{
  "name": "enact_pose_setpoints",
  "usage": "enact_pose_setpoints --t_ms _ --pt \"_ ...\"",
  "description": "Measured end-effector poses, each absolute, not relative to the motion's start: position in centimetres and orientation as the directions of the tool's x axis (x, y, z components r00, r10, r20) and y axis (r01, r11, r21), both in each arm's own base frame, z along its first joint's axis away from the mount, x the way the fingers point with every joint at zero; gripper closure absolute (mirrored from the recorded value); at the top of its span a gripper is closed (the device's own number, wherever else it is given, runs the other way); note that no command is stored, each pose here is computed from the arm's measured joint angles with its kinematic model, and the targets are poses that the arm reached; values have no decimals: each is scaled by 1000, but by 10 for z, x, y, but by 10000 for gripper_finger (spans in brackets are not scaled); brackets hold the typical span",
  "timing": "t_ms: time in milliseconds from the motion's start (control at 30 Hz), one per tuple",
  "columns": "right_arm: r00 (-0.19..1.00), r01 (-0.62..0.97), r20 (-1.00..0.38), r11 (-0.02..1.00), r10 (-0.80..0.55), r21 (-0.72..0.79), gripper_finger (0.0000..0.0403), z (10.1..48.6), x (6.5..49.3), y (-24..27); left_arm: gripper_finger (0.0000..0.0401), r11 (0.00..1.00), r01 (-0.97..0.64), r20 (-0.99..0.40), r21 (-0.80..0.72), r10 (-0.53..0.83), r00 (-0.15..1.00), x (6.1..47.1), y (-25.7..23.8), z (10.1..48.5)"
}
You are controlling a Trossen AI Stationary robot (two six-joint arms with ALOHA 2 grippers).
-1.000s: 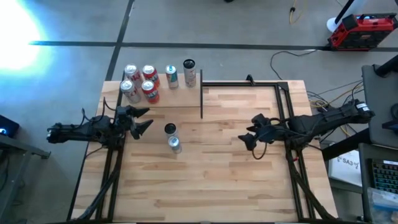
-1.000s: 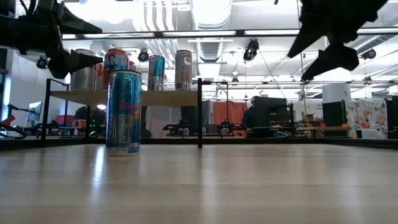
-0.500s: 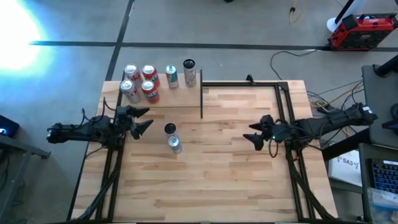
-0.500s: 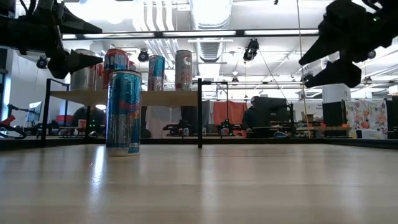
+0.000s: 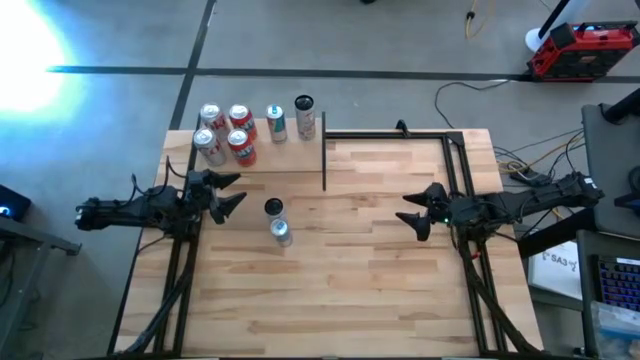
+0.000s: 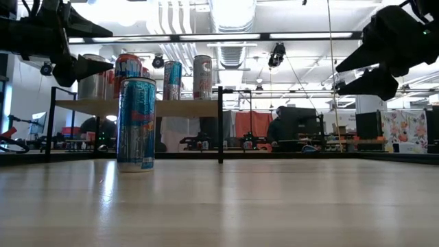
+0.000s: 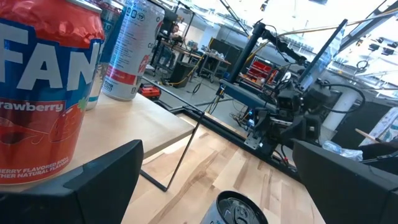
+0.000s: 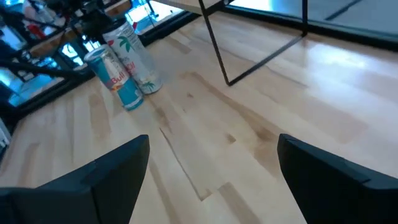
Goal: Place canned beverage on shelf
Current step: Put the bottom blue soda can on the shelf
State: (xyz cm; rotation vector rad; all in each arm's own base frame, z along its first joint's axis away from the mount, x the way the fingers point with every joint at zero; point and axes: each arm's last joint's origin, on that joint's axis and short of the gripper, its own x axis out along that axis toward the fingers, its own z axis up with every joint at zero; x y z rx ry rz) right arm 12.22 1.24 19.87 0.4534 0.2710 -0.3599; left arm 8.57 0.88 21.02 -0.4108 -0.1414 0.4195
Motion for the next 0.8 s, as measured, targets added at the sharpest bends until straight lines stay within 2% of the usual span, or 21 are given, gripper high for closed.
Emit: enact_pose_setpoints --t_ms 300,800 --pt "930 353 -220 881 -294 316 67 189 104 8 3 833 -366 49 -415 423 905 86 9 210" --pt "916 370 -271 883 -295 290 67 176 106 8 3 833 -367 49 -415 423 905 86 9 210"
